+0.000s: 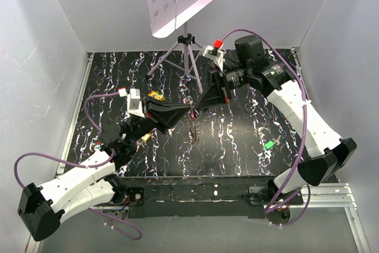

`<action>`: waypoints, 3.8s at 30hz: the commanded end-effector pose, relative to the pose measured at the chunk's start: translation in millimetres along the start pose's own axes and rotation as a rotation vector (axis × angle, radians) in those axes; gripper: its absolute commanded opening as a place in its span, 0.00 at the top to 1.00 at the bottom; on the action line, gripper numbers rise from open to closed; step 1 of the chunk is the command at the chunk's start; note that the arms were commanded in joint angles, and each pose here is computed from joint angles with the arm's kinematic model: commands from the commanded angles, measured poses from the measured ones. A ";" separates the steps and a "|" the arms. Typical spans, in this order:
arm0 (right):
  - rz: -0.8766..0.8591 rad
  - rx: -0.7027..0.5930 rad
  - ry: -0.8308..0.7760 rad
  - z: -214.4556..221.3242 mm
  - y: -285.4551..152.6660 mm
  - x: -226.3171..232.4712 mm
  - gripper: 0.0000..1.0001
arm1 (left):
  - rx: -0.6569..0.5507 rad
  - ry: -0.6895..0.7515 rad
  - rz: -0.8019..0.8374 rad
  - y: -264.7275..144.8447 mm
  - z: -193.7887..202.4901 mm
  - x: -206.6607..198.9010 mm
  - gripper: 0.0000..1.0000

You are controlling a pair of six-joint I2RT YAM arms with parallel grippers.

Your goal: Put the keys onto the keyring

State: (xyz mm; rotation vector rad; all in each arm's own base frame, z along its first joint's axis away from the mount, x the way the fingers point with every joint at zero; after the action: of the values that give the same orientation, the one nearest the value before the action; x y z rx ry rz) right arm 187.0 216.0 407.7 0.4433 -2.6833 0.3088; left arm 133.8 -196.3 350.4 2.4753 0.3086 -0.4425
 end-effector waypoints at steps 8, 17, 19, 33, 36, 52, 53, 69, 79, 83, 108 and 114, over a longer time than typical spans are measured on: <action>0.009 0.009 -0.030 1.4 6.7 2.5 0.99 | -0.085 0.035 0.019 -1.4 -15.2 -9.3 1.00; 0.128 -0.024 -0.136 -3.3 -31.4 14.3 0.72 | 0.112 0.109 -0.051 -13.6 -5.2 -5.3 1.00; 0.199 0.004 -0.205 6.4 -42.2 14.8 0.62 | 0.203 0.113 -0.090 -14.4 -2.0 -2.3 1.00; 0.635 0.016 -0.173 104.2 -107.8 -14.0 0.42 | 0.585 -0.225 -0.356 39.8 49.8 55.6 1.00; 0.722 -0.056 -0.119 124.3 -127.4 -17.1 0.40 | 0.594 -0.260 -0.413 63.5 71.4 81.3 1.00; 0.842 -0.220 -0.041 180.1 -159.6 -15.2 0.39 | 0.196 -0.173 -0.710 215.7 142.7 234.5 1.00; 0.846 -0.224 -0.041 180.4 -160.7 -14.5 0.39 | 0.183 -0.148 -0.717 223.8 144.3 242.2 1.00; 0.861 -0.255 -0.053 184.6 -166.2 -6.9 0.39 | 0.384 -0.195 -0.804 171.1 188.9 262.9 0.42; 0.981 -0.171 -0.047 182.8 -174.8 -1.1 0.38 | 0.539 0.113 -0.597 129.3 102.1 115.3 0.03; 1.123 -0.083 -0.003 170.5 -187.0 8.2 0.36 | 0.479 0.160 -0.681 57.6 62.8 76.7 0.02; 1.510 -0.365 0.144 104.6 -187.2 65.8 0.14 | 0.288 0.164 -1.013 -126.0 -18.2 -3.9 0.02; 1.500 -0.378 0.155 107.7 -185.8 63.7 0.15 | 0.311 0.155 -1.015 -124.2 -15.4 -2.9 0.02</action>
State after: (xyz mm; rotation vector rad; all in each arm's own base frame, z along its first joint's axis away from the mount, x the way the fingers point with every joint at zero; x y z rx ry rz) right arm 160.3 -2.5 354.5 -1.6116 -2.2500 0.2171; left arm 94.9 -89.4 297.6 2.4826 1.6603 -0.7143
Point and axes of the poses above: each gripper's point midway between its finger pads, its own y axis out along the fingers, its own x axis along the line the jaws close on, z = x × y, the point moved 10 cm from there along -y, back along the fingers, and after that the axes turned 8 degrees about -y, right-handed, at the moved point
